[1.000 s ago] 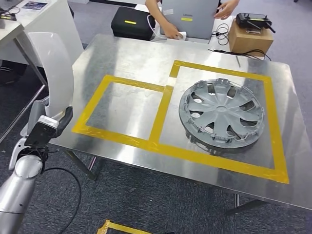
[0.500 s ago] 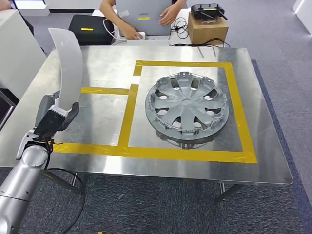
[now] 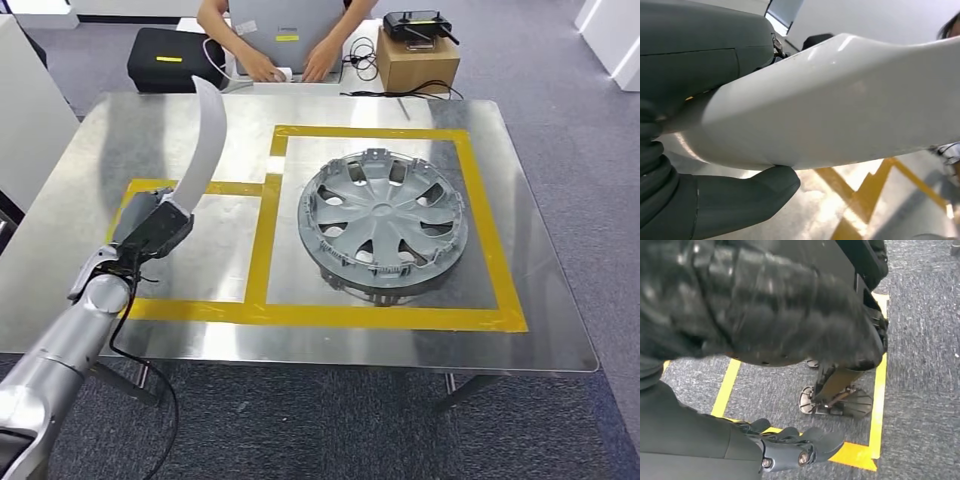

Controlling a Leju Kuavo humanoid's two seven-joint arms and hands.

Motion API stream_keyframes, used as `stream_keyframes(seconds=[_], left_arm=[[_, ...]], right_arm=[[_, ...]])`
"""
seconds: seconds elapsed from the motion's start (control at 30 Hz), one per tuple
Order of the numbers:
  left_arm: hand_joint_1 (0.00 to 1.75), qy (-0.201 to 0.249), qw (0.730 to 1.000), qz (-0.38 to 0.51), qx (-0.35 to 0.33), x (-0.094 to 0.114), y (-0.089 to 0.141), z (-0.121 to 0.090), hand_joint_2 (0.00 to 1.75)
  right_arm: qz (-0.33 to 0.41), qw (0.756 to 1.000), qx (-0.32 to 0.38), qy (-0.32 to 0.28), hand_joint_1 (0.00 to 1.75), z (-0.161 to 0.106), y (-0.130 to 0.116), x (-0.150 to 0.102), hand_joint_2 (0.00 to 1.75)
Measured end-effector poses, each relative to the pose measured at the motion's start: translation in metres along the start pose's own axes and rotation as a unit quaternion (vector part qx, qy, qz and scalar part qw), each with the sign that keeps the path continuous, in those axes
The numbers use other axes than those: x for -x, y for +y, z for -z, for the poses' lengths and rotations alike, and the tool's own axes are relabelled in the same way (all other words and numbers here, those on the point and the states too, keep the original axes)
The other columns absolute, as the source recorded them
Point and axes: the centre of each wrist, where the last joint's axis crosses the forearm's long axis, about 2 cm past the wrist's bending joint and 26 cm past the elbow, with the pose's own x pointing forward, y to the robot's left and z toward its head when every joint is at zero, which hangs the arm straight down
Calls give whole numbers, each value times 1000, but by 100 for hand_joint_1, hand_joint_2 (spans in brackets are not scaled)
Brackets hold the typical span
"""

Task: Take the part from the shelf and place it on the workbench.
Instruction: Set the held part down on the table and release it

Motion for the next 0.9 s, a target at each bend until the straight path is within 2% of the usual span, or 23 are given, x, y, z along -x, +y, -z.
stream_keyframes(seconds=[0.1, 0.33, 0.6, 0.63, 0.7, 0.77, 0.83, 0.9], left_arm=[[175, 29, 999, 11, 25, 2, -7, 6, 175], [175, 60, 997, 25, 46, 4, -14, 13, 175], [175, 159, 978, 116, 74, 11, -20, 20, 175], [168, 171, 974, 127, 78, 12, -21, 19, 175], [102, 192, 967, 144, 84, 16, -24, 17, 175], [22, 207, 962, 157, 86, 20, -27, 15, 175], [1, 214, 959, 168, 81, 23, -27, 13, 175], [0, 218, 957, 178, 71, 26, -26, 12, 175]], right_arm=[[-5, 1000, -3, -2, 0, 1, 0, -1, 0], [-9, 1000, -5, -6, 0, 1, 1, -3, 0], [-15, 1000, -8, -9, 0, 1, 1, -3, 0], [-15, 1000, -8, -8, 0, 1, 1, -3, 0], [-16, 1000, -8, -5, 0, 1, 1, -2, 0], [-15, 1000, -7, -4, 0, 1, 1, -1, 0], [-14, 1000, -6, -3, 0, 0, 1, -1, 0], [-12, 1000, -4, -3, 0, 0, 1, -1, 0]])
